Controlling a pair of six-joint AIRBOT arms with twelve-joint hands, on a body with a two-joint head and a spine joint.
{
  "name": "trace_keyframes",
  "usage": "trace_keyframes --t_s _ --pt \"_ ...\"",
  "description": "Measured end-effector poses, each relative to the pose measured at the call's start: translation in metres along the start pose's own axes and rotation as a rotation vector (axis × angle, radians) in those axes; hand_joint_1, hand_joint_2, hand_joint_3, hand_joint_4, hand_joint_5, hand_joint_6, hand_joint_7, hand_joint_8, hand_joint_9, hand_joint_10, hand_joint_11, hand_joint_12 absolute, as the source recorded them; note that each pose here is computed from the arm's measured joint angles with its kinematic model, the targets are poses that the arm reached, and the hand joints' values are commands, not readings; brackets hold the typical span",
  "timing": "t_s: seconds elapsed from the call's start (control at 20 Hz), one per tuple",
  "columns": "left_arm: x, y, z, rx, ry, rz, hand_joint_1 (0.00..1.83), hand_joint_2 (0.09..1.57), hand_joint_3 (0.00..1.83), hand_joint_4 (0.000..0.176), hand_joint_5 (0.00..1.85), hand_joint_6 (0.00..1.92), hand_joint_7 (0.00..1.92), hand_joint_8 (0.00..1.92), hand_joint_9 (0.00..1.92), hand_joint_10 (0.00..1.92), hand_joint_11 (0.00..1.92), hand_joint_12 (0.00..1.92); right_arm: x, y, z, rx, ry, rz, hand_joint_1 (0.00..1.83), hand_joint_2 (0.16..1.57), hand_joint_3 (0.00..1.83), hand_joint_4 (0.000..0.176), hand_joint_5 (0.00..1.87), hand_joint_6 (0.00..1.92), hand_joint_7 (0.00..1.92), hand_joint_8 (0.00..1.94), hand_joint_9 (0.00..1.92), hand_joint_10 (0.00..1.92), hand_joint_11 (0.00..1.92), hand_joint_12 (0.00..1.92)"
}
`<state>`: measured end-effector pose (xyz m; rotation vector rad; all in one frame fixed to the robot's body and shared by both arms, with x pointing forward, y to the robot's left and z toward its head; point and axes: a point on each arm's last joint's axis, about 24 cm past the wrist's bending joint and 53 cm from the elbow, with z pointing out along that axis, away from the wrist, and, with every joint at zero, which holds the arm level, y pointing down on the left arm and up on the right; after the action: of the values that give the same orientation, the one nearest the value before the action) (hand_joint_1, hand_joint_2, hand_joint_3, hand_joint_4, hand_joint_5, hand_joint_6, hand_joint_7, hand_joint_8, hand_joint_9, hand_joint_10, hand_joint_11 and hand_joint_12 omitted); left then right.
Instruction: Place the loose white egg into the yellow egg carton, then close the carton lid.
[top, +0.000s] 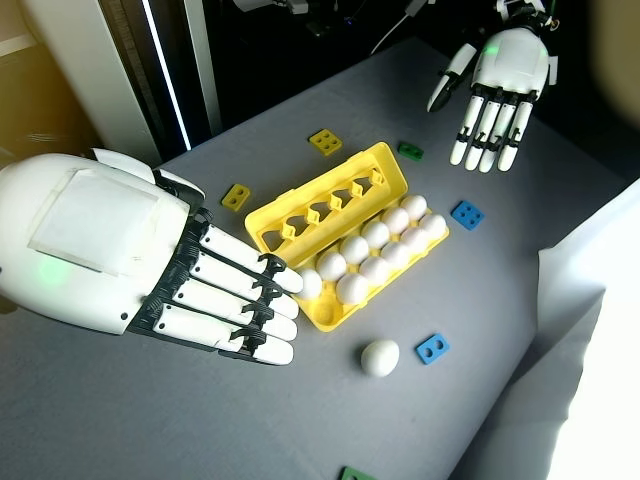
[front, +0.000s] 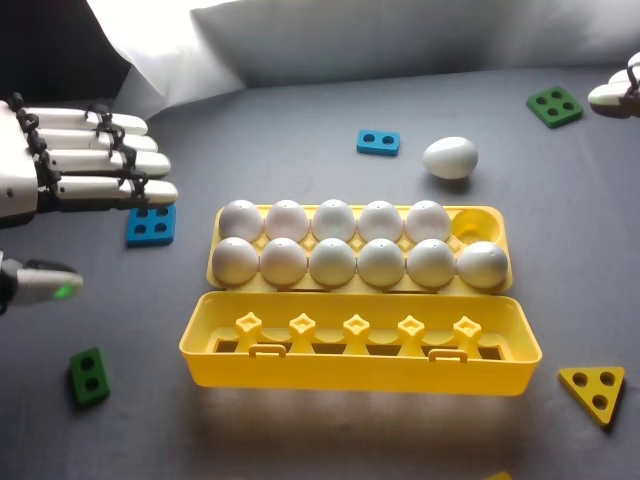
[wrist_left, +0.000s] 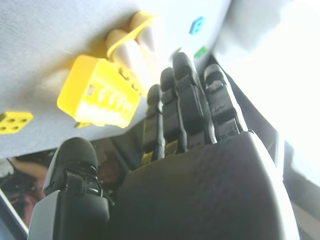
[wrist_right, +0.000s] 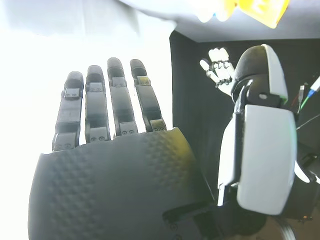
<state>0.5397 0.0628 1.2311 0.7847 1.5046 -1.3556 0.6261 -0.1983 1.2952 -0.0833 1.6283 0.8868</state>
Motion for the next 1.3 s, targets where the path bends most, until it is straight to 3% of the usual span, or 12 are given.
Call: trace_keyframes --t_s 0.35,0.55,0.7,0.75,0.85,1.1,1.2,1.3 --pt "0.000 -0.002 0.004 -0.002 0.003 0.004 0.00 1.40 0.04 0.000 0.10 0.01 0.05 0.01 0.02 0.01 0.00 0.00 0.006 0.005 0.003 -0.005 0.012 0.010 0.00 1.40 0.03 0.000 0.06 0.00 0.07 0.00 0.02 0.00 0.00 0.00" --pt "0.007 -0.005 0.005 0.004 0.028 0.006 0.00 1.42 0.03 0.000 0.11 0.01 0.07 0.01 0.03 0.01 0.00 0.00 0.014 -0.001 0.006 0.024 0.034 -0.007 0.00 1.30 0.00 0.000 0.08 0.01 0.05 0.00 0.00 0.00 0.00 0.00" --pt "0.012 -0.003 0.005 -0.003 0.049 0.001 0.00 1.46 0.05 0.000 0.09 0.01 0.06 0.01 0.01 0.01 0.00 0.00 0.007 -0.002 0.008 0.027 0.007 -0.046 0.00 1.12 0.00 0.043 0.17 0.00 0.05 0.00 0.00 0.00 0.00 0.00" --pt "0.012 -0.003 0.005 -0.007 0.049 -0.001 0.00 1.46 0.05 0.000 0.10 0.01 0.06 0.01 0.02 0.01 0.00 0.00 0.003 -0.006 0.008 0.041 0.001 -0.049 0.00 1.03 0.00 0.074 0.17 0.00 0.03 0.00 0.00 0.00 0.00 0.00" --pt "0.013 0.000 0.003 -0.009 0.055 -0.026 0.00 1.46 0.04 0.000 0.09 0.00 0.07 0.01 0.02 0.01 0.00 0.00 -0.006 -0.018 0.014 0.071 -0.015 -0.045 0.00 0.95 0.00 0.114 0.16 0.00 0.01 0.00 0.00 0.00 0.00 0.00" --pt "0.001 -0.009 0.006 0.035 0.006 -0.049 0.00 1.46 0.02 0.000 0.13 0.01 0.11 0.00 0.05 0.00 0.00 0.00 -0.018 -0.051 0.037 0.129 -0.026 -0.112 0.05 0.82 0.00 0.144 0.20 0.00 0.00 0.00 0.00 0.00 0.00 0.00" --pt "-0.006 -0.012 0.005 0.051 -0.023 -0.055 0.00 1.46 0.02 0.000 0.14 0.00 0.12 0.00 0.06 0.01 0.01 0.01 -0.011 -0.064 0.053 0.134 -0.007 -0.123 0.10 0.79 0.00 0.125 0.28 0.01 0.00 0.00 0.00 0.00 0.00 0.00" --pt "-0.007 -0.012 0.002 0.062 -0.009 -0.035 0.00 1.46 0.02 0.000 0.13 0.00 0.11 0.00 0.06 0.00 0.02 0.01 -0.008 -0.070 0.068 0.132 0.003 -0.153 0.15 0.77 0.00 0.108 0.35 0.03 0.00 0.00 0.00 0.00 0.00 0.00"
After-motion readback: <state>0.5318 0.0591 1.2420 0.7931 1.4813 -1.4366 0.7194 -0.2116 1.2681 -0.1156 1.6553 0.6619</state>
